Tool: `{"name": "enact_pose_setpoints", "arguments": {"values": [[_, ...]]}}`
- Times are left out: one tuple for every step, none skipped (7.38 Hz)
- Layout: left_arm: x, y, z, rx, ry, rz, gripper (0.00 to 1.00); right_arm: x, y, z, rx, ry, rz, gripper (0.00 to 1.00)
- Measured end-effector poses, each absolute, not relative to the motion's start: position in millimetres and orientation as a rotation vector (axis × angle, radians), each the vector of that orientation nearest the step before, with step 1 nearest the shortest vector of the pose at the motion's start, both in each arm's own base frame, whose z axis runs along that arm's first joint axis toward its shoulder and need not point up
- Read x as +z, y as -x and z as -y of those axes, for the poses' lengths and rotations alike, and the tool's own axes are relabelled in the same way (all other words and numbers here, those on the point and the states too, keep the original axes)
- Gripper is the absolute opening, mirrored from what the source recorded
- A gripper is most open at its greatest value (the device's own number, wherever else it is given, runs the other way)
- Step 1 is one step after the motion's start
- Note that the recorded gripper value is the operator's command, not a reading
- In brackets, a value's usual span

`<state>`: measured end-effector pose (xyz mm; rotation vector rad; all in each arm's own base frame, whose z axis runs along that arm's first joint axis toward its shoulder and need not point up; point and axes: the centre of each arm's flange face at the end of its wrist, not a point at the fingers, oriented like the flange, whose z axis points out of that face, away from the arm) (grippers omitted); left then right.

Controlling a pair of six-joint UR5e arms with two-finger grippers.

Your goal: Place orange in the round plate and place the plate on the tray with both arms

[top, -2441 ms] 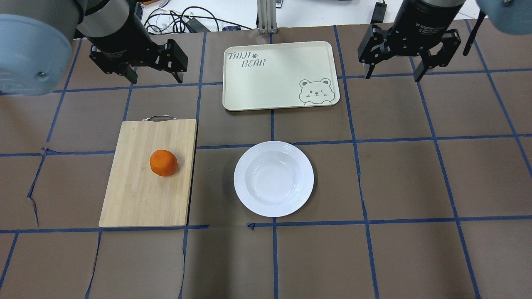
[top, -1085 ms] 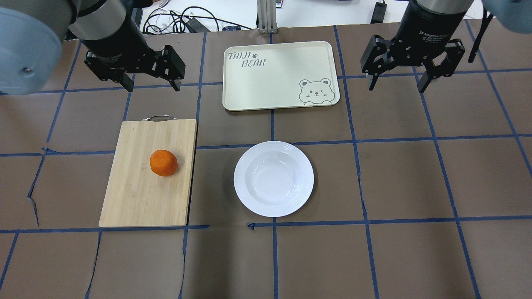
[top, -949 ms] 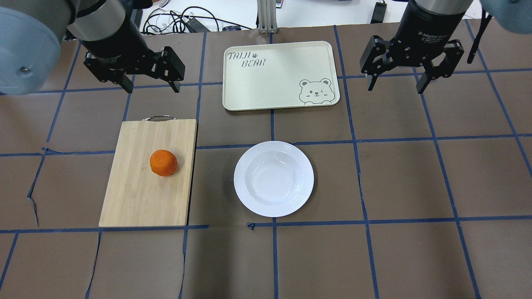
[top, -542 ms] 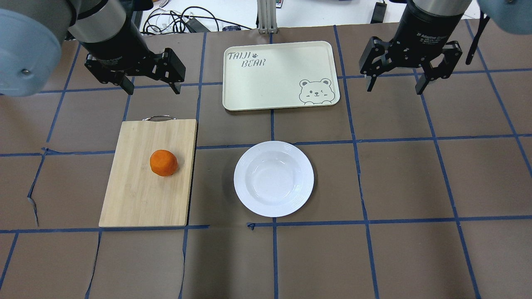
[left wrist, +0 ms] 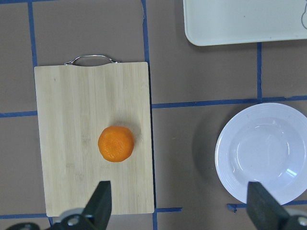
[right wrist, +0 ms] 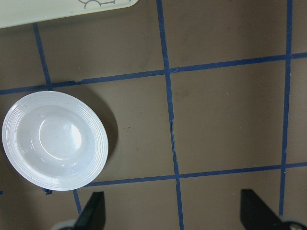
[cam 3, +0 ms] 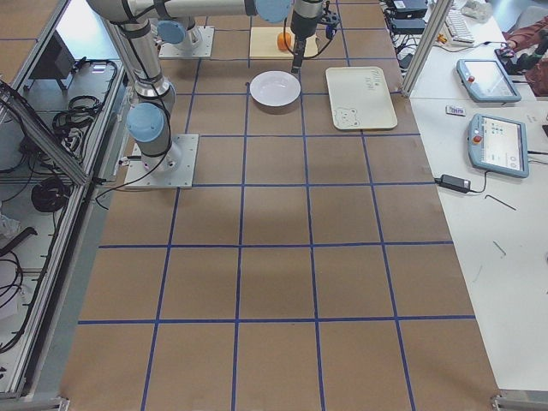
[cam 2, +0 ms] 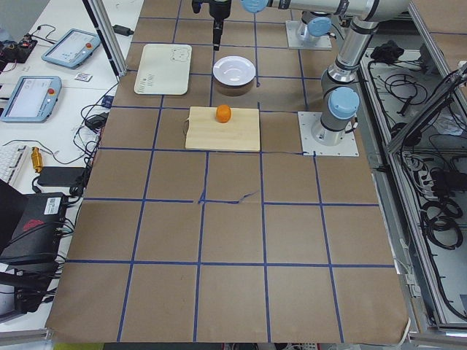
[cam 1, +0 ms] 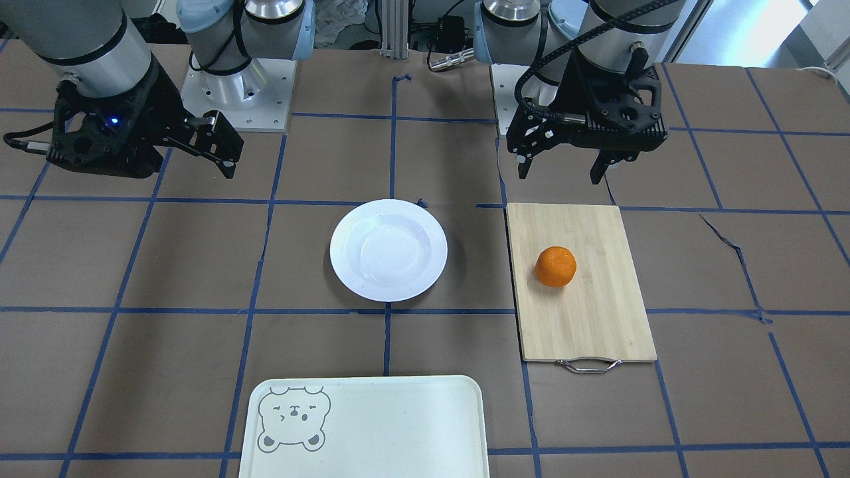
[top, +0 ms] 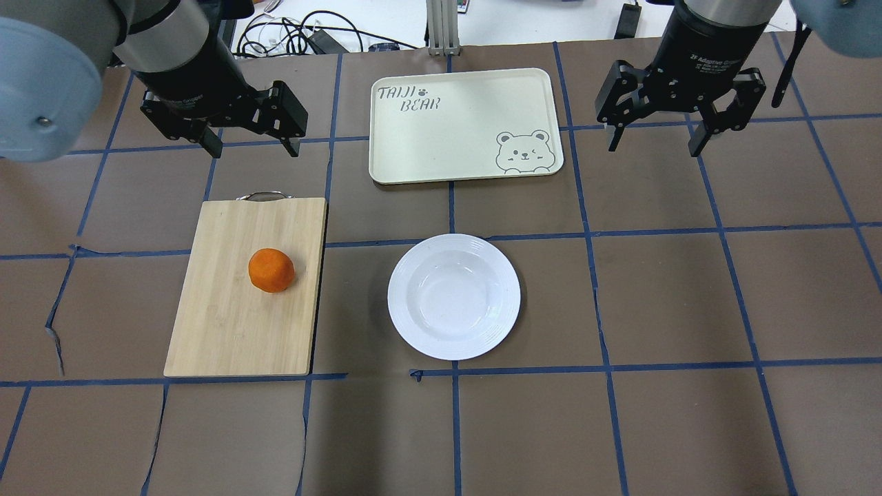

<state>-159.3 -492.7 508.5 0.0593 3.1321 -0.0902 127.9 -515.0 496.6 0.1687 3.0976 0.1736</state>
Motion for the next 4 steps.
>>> {"name": "enact_pose_setpoints", "arguments": {"values": [[508.7,159.2,492.5,-0.09,-0.059,-3.132,1.0,496.7,-127.8,515.1,0.172,-0.167,-3.099,1.0],[508.9,159.2,492.3,-0.09,-0.059,-3.132,1.0,496.8,-127.9,515.1,0.171,-0.164,-3.098,1.0],[509.0,159.2,492.1,-0.09,-0.059,-3.132,1.0,496.8,-127.9,515.2,0.171,-0.158,-3.098,1.0],[509.1,159.1,492.1,-0.09,-0.059,-3.131,1.0,496.3,-127.8,515.2,0.173,-0.151,-3.099,1.0]]}}
